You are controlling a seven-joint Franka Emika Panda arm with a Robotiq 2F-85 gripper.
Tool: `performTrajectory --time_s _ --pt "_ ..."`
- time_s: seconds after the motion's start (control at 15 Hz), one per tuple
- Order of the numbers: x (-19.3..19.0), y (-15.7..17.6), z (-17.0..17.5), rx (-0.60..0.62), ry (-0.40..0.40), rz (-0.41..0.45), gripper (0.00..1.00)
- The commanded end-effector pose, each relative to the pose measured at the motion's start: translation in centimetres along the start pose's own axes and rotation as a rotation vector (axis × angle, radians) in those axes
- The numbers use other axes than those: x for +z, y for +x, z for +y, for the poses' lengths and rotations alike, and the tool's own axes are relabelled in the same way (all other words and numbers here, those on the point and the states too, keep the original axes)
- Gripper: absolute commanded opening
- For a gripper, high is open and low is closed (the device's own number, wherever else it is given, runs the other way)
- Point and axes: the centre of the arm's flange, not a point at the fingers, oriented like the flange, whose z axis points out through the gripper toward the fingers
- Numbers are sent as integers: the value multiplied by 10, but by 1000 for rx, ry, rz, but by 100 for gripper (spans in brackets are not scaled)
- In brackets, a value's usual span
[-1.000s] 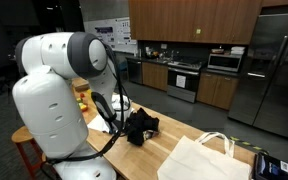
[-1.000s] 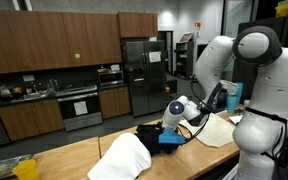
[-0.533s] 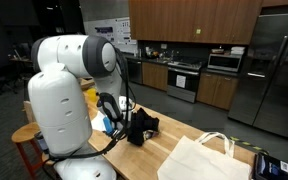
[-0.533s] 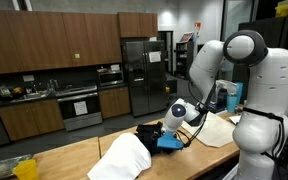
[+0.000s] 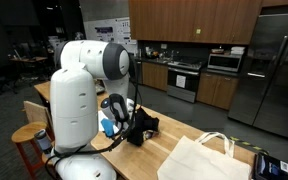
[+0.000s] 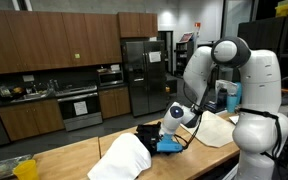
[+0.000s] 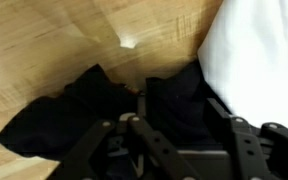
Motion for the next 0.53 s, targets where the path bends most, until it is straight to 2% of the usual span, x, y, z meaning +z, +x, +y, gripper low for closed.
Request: performTrajectory --time_s 0.0,0.07,0.13,0.2,0.47 --pt "14 0 7 -24 -14 -43 62" --pt "11 1 6 -58 -60 -75 75" --pt "10 -5 6 -25 -18 -31 75" --pt "13 -7 8 -31 -27 -41 54" --pt "14 -6 6 -32 -23 -40 75"
